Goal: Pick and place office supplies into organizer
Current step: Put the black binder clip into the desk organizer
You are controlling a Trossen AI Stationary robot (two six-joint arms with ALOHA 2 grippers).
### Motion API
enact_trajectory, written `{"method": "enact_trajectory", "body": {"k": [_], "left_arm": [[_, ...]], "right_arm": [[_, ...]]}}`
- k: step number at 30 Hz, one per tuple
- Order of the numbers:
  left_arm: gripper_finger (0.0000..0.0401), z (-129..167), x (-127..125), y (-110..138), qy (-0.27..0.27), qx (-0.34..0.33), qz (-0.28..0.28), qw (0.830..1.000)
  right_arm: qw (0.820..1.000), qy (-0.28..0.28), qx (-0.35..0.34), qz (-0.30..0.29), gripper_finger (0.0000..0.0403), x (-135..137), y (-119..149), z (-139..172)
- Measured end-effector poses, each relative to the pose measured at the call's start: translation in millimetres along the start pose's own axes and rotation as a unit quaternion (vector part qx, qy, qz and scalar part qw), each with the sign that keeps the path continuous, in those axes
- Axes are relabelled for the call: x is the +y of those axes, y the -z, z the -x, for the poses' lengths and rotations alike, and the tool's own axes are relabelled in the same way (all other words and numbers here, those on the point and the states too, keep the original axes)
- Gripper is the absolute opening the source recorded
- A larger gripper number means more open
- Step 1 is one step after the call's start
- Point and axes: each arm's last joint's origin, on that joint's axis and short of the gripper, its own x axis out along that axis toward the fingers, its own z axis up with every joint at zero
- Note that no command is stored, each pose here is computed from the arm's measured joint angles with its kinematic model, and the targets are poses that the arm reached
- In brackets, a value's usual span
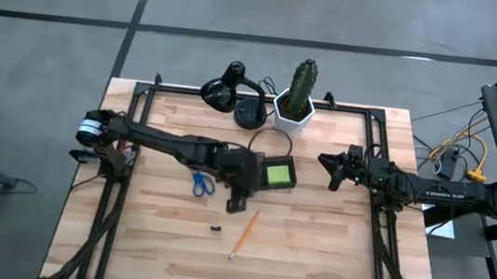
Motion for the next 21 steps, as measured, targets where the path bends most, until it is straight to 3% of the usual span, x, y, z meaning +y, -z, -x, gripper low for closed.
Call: {"method": "enact_trajectory", "body": {"k": [6,10,21], "left_arm": [[0.0148,-4,-20,11,0.022,0.026,-0.062,0.997],[0.0148,-6,-29,21,0.026,0.053,-0.072,0.996],[0.0148,-12,-57,55,0.039,0.138,-0.003,0.99]], "right_arm": [[1.0,0.002,0.003,0.001,0.0059,0,1,0],[1.0,0.003,0.004,0.001,0.0059,0,1,0],[1.0,0.003,0.004,0.001,0.0059,0,1,0]]}}
